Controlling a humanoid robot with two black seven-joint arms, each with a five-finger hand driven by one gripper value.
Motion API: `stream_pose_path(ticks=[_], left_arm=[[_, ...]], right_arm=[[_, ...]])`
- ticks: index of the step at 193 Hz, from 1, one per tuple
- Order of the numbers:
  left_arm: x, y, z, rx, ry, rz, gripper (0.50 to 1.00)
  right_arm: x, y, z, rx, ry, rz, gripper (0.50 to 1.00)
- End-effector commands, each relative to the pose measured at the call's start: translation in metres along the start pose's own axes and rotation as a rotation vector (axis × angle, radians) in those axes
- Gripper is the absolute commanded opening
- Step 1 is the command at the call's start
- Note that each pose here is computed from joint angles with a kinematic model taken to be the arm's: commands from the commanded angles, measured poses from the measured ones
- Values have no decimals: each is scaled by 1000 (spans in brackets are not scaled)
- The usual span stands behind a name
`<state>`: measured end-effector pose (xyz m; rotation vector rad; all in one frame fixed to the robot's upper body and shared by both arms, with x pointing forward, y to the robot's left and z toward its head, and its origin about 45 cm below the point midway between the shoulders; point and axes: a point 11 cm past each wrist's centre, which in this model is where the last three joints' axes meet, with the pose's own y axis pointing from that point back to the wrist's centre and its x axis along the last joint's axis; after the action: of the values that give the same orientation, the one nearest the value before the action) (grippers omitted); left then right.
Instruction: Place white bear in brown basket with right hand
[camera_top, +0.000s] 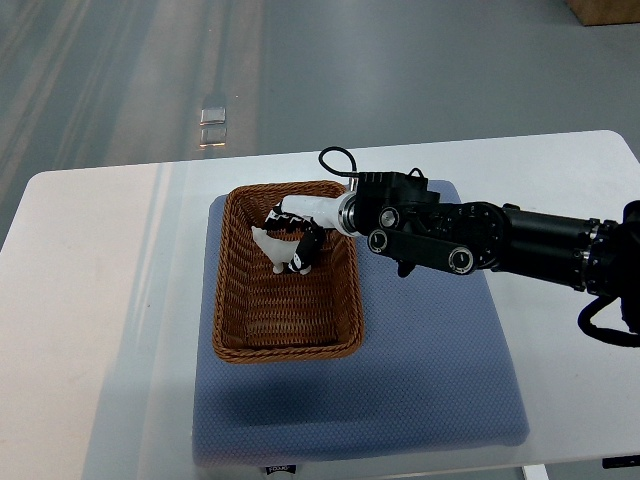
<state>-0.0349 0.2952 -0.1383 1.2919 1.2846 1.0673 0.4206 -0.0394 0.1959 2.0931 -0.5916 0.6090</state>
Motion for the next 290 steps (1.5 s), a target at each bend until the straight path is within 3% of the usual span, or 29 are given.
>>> stream_pose_path(ticks=[1,14,29,71,102,136,202,290], left_arm=[[0,0,0,-1,0,0,1000],[0,0,0,1,0,0,1000],[0,0,0,1,0,0,1000],[-1,0,1,-1,-1,-1,1000],[-3,0,0,1,-3,-7,1000],[-4,0,0,1,-6,-10,1000],[-4,0,1,0,-7,-10,1000],[-4,0,1,0,-7,-12,1000]], right_arm=[[10,2,-10,20,-4,14,860],[22,6,-22,47,-15,33,901],[36,11,-34,77,-28,60,903],[120,52,-2,113,-255,258,915],[142,73,48,178,-599,377,915],[147,92,97,345,-945,534,915],[114,80,180,595,-1744,743,917],[91,74,191,718,-1893,746,924]])
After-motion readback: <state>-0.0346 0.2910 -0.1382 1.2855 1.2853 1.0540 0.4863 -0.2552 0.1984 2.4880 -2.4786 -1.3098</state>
